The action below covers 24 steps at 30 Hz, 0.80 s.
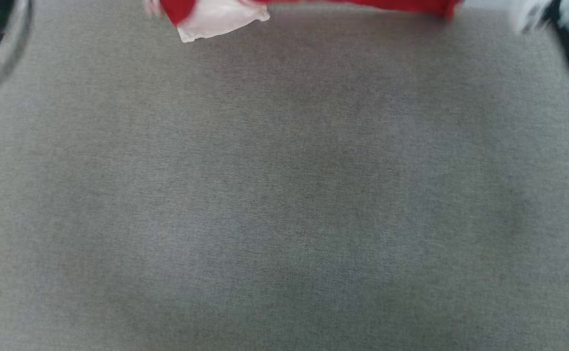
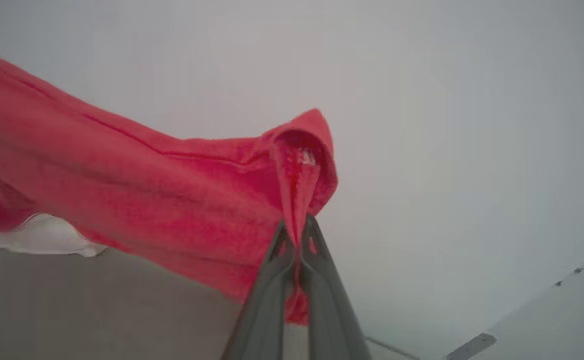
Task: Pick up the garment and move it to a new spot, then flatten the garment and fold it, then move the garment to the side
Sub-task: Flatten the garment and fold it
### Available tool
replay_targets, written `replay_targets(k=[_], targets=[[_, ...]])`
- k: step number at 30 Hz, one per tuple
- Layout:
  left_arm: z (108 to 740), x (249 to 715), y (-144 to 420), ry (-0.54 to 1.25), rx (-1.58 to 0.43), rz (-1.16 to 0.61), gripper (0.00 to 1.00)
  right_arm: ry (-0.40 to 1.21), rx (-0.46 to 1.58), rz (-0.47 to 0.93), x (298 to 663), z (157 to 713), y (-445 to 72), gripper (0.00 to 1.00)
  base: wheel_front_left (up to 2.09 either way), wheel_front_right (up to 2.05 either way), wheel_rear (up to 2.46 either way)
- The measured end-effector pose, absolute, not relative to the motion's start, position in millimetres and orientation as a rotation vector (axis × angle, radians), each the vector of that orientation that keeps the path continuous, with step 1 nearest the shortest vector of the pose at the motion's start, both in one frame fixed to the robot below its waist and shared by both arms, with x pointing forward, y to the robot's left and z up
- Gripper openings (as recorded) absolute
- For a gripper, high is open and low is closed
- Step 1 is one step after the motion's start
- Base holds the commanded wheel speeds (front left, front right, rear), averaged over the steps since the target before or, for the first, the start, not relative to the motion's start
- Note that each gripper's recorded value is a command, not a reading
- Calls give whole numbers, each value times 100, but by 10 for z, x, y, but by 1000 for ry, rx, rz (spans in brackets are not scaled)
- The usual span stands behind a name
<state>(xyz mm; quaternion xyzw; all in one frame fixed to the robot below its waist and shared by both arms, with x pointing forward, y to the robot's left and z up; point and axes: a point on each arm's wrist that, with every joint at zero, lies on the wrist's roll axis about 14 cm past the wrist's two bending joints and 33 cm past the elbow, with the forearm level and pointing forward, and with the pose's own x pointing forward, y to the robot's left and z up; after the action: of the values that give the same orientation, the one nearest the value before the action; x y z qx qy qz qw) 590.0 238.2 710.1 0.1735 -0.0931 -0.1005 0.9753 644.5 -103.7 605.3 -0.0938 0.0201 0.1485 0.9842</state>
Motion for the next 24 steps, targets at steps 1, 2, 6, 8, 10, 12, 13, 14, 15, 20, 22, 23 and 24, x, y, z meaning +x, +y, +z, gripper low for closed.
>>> replay_targets(k=[1, 2, 6, 8, 10, 12, 13, 14, 15, 20, 22, 23, 24], targets=[[6946, 5871, 2422, -138, 341, -203, 0, 89, -182, 306, 6403, 5897, -1032, 0, 0, 0, 0], [6822, 5838, 2477, -101, 333, -198, 0, 120, -165, 315, 6359, 5772, -1023, 0, 0, 0, 0], [6258, 5646, 2547, 58, 285, -215, 0, 279, -153, 346, 6112, 5217, -1029, 0, 0, 0, 0], [5947, 5499, 2571, 151, 247, -225, 0, 356, -130, 358, 5968, 4993, -1049, 0, 0, 0, 0], [5667, 5333, 2576, 239, 223, -241, 0, 420, -117, 381, 5811, 4817, -1031, 0, 0, 0, 0], [5425, 5165, 2599, 323, 174, -245, 0, 481, -110, 413, 5623, 4646, -998, 0, 0, 0, 0], [5298, 5071, 2618, 372, 158, -247, 0, 513, -103, 422, 5538, 4572, -1004, 0, 0, 0, 0], [5186, 4979, 2611, 410, 133, -252, 0, 549, -94, 432, 5445, 4498, -1016, 0, 0, 0, 0], [5078, 4886, 2589, 451, 110, -258, 0, 580, -92, 441, 5352, 4432, -1029, 0, 0, 0, 0], [4630, 4396, 2526, 629, 8, -255, 0, 714, -69, 485, 4909, 4207, -1077, 0, 0, 0, 0], [4476, 4186, 2481, 696, -26, -257, 0, 777, -57, 508, 4708, 4127, -1083, 0, 0, 0, 0], [4404, 4083, 2467, 728, -36, -255, 0, 809, -55, 515, 4606, 4078, -1101, 0, 0, 0, 0], [4350, 3987, 2433, 753, -46, -260, 0, 839, -58, 532, 4500, 4046, -1096, 0, 0, 0, 0]])
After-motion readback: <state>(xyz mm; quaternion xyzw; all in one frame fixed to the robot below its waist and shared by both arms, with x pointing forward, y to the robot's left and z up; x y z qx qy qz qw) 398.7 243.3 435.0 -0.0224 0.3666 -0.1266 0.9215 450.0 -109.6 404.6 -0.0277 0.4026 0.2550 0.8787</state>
